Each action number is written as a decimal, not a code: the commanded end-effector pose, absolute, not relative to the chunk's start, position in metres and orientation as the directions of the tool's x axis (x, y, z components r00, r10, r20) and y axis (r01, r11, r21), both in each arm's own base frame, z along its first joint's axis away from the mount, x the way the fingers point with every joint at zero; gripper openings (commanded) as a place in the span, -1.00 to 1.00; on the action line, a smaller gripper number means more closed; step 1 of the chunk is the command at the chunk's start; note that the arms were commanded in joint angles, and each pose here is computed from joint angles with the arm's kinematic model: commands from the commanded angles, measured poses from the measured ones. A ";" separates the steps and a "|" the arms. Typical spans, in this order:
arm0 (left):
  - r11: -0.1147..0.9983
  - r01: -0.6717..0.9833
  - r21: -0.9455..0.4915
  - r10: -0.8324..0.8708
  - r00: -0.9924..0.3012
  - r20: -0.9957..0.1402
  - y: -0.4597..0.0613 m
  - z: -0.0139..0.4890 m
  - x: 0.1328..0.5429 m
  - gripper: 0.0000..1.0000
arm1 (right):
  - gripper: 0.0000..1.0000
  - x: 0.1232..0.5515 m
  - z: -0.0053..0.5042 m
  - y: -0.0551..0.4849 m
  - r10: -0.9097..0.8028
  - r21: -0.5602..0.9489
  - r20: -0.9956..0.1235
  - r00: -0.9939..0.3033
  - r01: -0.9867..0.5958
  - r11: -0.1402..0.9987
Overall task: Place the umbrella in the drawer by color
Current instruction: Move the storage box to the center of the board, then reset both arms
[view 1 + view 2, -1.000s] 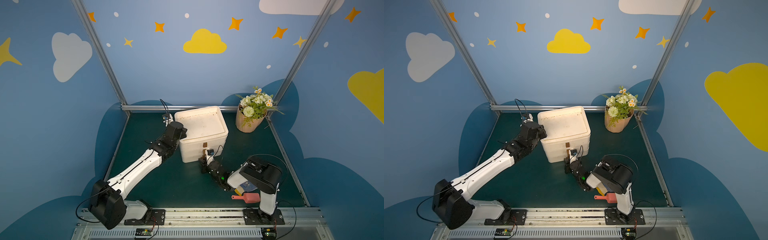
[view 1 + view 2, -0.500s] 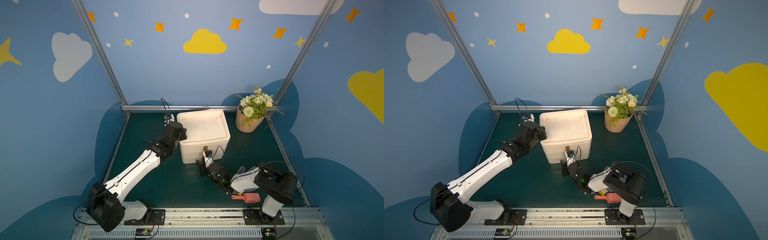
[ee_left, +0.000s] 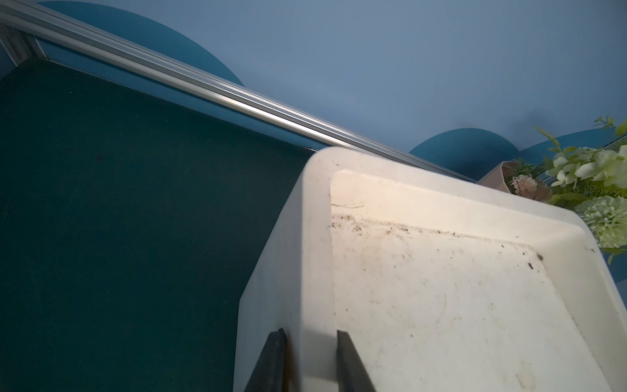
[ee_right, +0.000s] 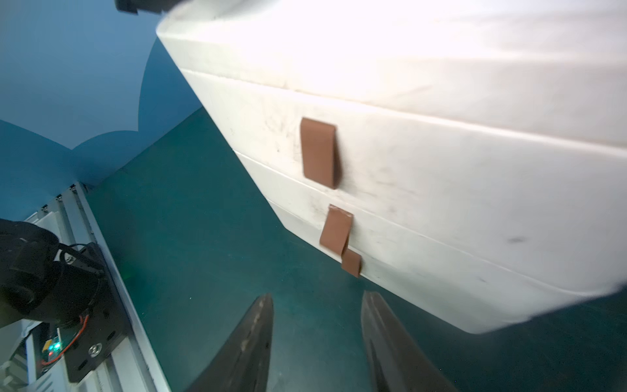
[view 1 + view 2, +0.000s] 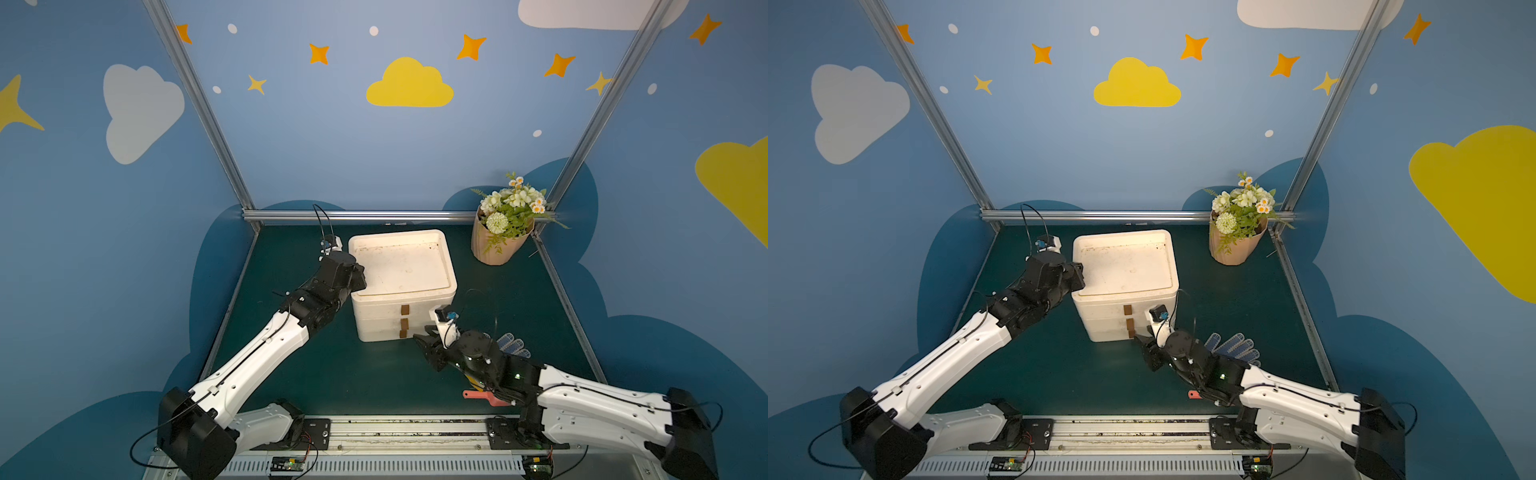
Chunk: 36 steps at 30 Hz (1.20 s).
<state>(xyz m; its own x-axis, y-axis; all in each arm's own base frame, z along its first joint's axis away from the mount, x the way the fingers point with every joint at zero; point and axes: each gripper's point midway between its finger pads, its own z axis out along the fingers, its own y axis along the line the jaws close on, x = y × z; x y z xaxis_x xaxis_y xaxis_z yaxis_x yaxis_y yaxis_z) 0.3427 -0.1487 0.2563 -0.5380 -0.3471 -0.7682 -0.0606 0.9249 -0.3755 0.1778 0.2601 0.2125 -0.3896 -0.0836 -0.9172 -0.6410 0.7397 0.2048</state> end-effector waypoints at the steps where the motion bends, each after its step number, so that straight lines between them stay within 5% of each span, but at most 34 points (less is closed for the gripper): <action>1: 0.971 -0.151 -0.184 -0.230 -0.798 -0.558 -0.119 0.169 0.276 -0.86 | 0.00 0.188 0.214 0.198 -0.120 0.057 -0.944 -0.307 -0.511 0.858; 6: 0.975 -0.096 -0.198 -0.193 -0.806 -0.560 -0.119 0.167 0.267 -0.68 | 0.12 0.203 0.249 0.127 -0.099 -0.074 -0.993 -0.070 -0.294 0.953; 9: 0.974 -0.041 -0.224 -0.160 -0.823 -0.545 -0.128 0.164 0.264 -0.48 | 0.25 0.215 0.247 0.091 -0.055 -0.050 -0.998 -0.036 -0.129 0.990; 14: 0.970 0.007 -0.244 -0.136 -0.816 -0.562 -0.134 0.176 0.263 -0.32 | 0.30 0.242 0.203 0.090 -0.101 -0.086 -0.988 -0.120 -0.120 0.989; 19: 0.966 0.010 -0.257 -0.156 -0.772 -0.616 -0.122 0.206 0.253 0.38 | 0.45 0.259 0.174 0.086 -0.136 -0.119 -0.951 -0.276 -0.078 0.990; 20: 0.965 0.013 -0.261 -0.161 -0.756 -0.634 -0.118 0.216 0.249 0.97 | 0.46 0.260 0.172 0.087 -0.145 -0.127 -0.946 -0.291 -0.079 0.989; 23: 0.958 0.034 -0.283 -0.179 -0.701 -0.690 -0.107 0.244 0.237 1.00 | 0.51 0.264 0.173 0.088 -0.153 -0.137 -0.945 -0.290 -0.073 0.988; 26: 0.956 0.066 -0.286 -0.183 -0.627 -0.757 -0.094 0.268 0.224 1.00 | 0.88 0.269 0.176 0.084 -0.155 -0.147 -0.953 -0.260 -0.049 0.988; 32: 0.962 0.133 -0.238 -0.155 -0.450 -0.879 -0.069 0.280 0.203 1.00 | 0.94 0.287 0.176 0.078 -0.189 -0.185 -0.947 -0.260 -0.041 0.982; 36: 0.917 0.214 -0.337 -0.257 -0.329 -0.909 -0.071 0.282 0.190 1.00 | 0.96 0.312 0.162 0.067 -0.210 -0.211 -0.922 -0.325 -0.033 0.977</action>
<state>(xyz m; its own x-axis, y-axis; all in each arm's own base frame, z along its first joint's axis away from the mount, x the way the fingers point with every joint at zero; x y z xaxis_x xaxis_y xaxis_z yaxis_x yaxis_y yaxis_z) 0.1914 -0.0675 0.2786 -0.4026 -0.2422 -0.8828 0.1550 0.9324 -0.3265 0.2933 0.0625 0.1476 -0.3610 -0.2130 -0.9079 -0.0095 0.9744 -0.2248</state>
